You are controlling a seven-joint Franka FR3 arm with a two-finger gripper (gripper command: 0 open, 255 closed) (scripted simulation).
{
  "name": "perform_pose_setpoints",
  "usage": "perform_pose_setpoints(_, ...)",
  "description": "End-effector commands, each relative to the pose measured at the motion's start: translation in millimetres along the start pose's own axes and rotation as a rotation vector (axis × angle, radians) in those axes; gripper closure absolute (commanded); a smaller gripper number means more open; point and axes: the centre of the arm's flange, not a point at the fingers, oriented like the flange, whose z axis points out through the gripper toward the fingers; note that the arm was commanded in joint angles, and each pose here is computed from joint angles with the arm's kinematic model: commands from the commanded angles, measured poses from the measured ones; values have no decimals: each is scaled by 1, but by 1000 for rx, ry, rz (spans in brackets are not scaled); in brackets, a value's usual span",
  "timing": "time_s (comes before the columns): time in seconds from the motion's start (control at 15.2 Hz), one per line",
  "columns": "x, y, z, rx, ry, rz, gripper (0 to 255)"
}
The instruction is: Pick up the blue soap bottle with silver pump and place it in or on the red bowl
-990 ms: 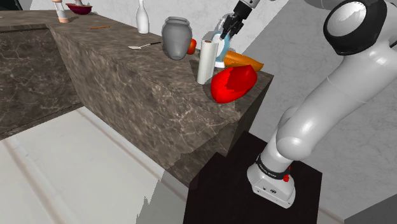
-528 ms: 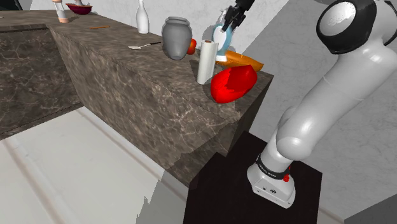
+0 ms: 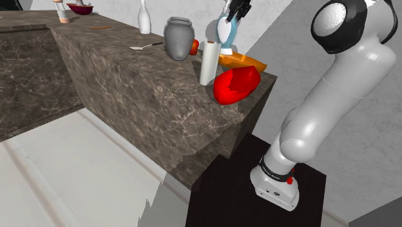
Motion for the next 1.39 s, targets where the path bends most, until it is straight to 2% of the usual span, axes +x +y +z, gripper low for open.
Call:
perform_pose_setpoints(0.0, 2, -2, -10, 0, 0, 0, 255)
perform_pose_setpoints(0.4, 10, -9, -37, 0, 0, 0, 255)
perform_pose_setpoints(1.32, -146, -80, -106, 0, 0, 0, 255)
